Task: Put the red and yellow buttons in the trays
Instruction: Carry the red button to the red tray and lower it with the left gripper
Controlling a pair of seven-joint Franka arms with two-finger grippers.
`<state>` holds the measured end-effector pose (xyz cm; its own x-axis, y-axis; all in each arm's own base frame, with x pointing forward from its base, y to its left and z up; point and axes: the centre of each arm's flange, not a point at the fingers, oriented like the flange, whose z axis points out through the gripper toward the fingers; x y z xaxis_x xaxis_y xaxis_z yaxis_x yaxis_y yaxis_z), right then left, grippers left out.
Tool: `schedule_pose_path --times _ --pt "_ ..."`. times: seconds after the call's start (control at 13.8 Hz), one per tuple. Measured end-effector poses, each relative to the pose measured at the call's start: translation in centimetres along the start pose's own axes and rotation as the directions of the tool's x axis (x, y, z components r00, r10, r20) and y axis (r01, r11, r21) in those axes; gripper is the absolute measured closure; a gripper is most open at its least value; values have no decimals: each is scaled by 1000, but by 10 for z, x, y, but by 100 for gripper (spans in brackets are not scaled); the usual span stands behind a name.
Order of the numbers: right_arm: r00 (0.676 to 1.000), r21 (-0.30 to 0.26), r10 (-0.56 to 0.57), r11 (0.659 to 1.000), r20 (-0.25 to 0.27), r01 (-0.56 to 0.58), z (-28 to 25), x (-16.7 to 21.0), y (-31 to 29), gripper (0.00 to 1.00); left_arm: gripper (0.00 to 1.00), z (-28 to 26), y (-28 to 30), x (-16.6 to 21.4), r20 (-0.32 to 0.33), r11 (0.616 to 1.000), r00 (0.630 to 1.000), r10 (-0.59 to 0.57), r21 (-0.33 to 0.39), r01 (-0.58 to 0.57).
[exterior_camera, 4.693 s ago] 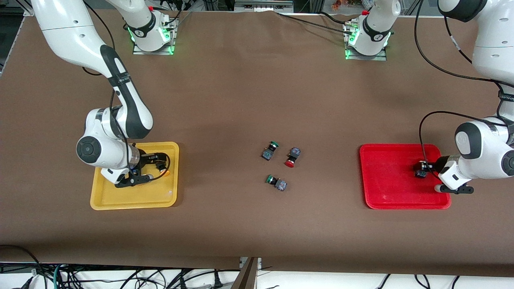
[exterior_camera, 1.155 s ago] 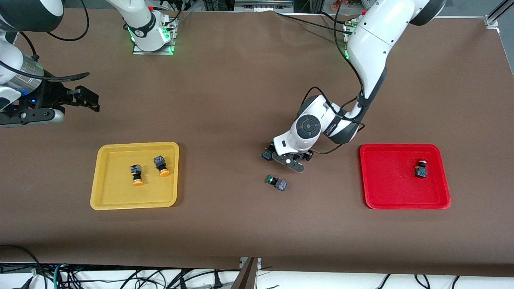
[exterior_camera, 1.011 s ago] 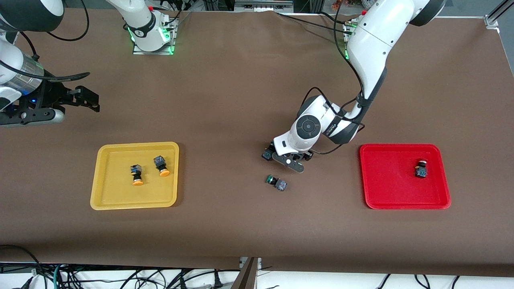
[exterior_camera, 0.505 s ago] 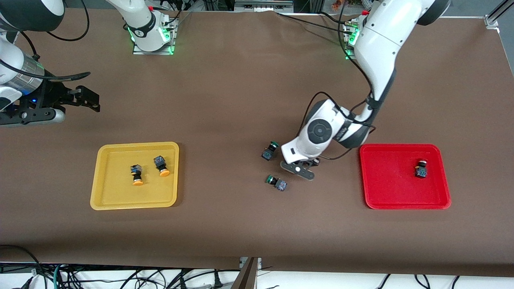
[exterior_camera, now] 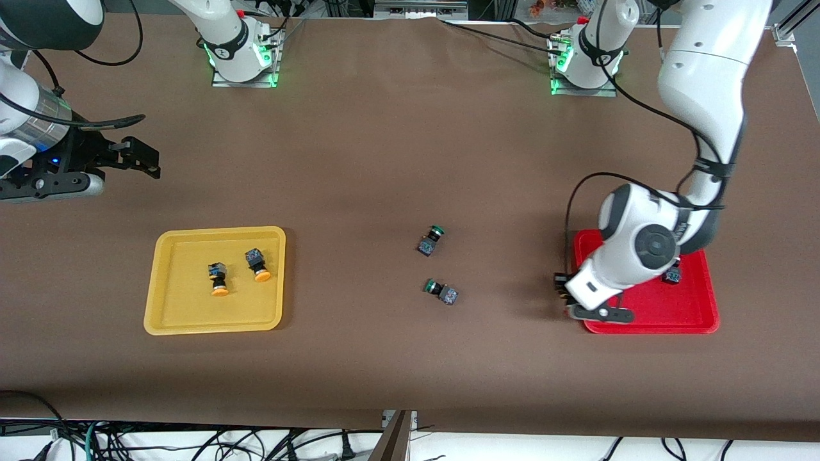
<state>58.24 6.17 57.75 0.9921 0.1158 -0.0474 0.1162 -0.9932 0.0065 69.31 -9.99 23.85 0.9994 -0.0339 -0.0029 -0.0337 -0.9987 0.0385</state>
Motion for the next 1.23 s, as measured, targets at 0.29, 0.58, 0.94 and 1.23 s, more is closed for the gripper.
schedule_pose_path --times 0.29,0.58,0.94,1.23 --pt "1000 0 -1 1000 0 1 0 0 -1 0 59 10 -62 -6 47 996 995 -84 5 84" --pt "1000 0 -8 1000 0 8 0 0 -5 0 59 28 -106 -21 90 996 992 -87 1 87" --pt "1000 0 -9 1000 0 9 0 0 -5 0 59 40 -117 -37 128 996 988 -90 -4 91" --pt "1000 0 -9 1000 0 9 0 0 -5 0 59 44 -116 -44 144 996 986 -88 -2 89"
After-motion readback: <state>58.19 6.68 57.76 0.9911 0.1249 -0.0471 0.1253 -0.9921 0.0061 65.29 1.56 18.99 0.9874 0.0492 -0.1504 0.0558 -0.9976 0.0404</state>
